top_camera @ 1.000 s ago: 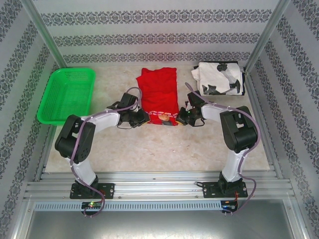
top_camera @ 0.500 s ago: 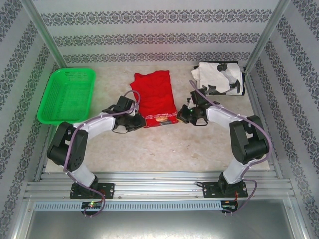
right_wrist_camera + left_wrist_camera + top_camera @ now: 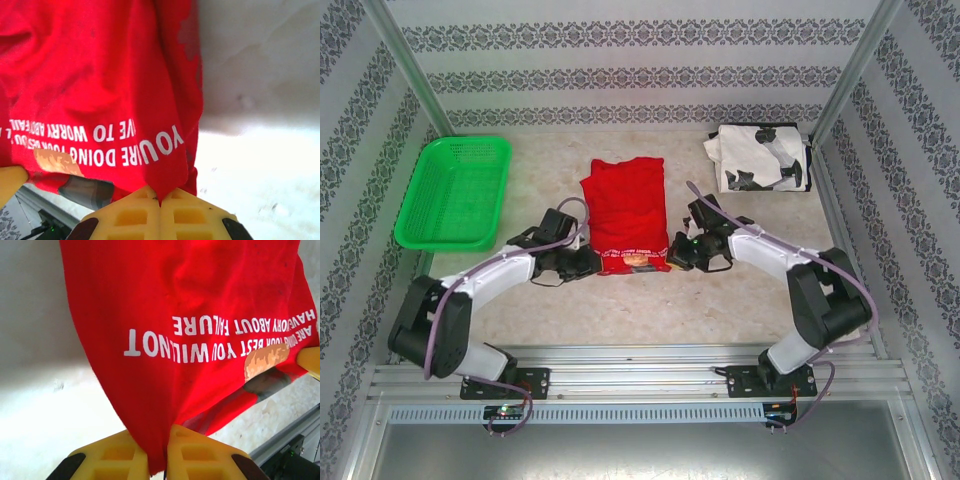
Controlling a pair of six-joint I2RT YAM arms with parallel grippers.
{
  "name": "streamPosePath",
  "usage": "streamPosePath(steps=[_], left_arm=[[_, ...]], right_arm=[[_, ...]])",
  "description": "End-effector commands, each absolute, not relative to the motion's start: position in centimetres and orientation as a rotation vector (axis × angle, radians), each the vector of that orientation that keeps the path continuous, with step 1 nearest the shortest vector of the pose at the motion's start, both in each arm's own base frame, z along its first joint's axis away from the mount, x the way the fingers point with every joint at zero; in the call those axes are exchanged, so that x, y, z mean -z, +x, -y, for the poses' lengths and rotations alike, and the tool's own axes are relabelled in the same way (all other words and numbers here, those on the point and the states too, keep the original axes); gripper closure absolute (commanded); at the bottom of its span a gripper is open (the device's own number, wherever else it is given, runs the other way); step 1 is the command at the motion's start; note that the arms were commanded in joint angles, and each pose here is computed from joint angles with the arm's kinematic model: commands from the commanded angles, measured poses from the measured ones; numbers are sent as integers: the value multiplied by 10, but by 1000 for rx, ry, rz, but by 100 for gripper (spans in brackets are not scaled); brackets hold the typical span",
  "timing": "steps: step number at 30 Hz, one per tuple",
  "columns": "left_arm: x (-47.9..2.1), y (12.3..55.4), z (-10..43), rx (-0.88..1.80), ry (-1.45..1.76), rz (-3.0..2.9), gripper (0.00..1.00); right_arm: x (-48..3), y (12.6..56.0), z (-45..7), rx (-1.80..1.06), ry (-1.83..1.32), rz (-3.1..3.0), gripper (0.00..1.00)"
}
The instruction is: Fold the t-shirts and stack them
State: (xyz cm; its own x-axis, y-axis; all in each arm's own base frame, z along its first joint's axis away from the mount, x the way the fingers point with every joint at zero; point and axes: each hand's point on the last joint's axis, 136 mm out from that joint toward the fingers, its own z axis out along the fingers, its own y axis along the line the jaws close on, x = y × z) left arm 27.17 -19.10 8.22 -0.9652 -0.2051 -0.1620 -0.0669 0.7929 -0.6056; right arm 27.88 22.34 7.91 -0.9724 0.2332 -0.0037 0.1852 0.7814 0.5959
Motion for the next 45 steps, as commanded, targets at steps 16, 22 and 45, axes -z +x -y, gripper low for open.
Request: streamPosePath(steps=[16, 22, 45], left_arm=[[-163, 268, 178, 1082, -337, -2700, 87], [-180, 299, 171, 1143, -369, -2644, 87], [-166, 432, 140, 1148, -377, -2604, 89]], right_arm=[[-162, 268, -222, -863, 344, -2846, 100], [-181, 303, -226, -898, 313, -2799, 100], [-156, 445, -218, -821, 306, -2830, 100]])
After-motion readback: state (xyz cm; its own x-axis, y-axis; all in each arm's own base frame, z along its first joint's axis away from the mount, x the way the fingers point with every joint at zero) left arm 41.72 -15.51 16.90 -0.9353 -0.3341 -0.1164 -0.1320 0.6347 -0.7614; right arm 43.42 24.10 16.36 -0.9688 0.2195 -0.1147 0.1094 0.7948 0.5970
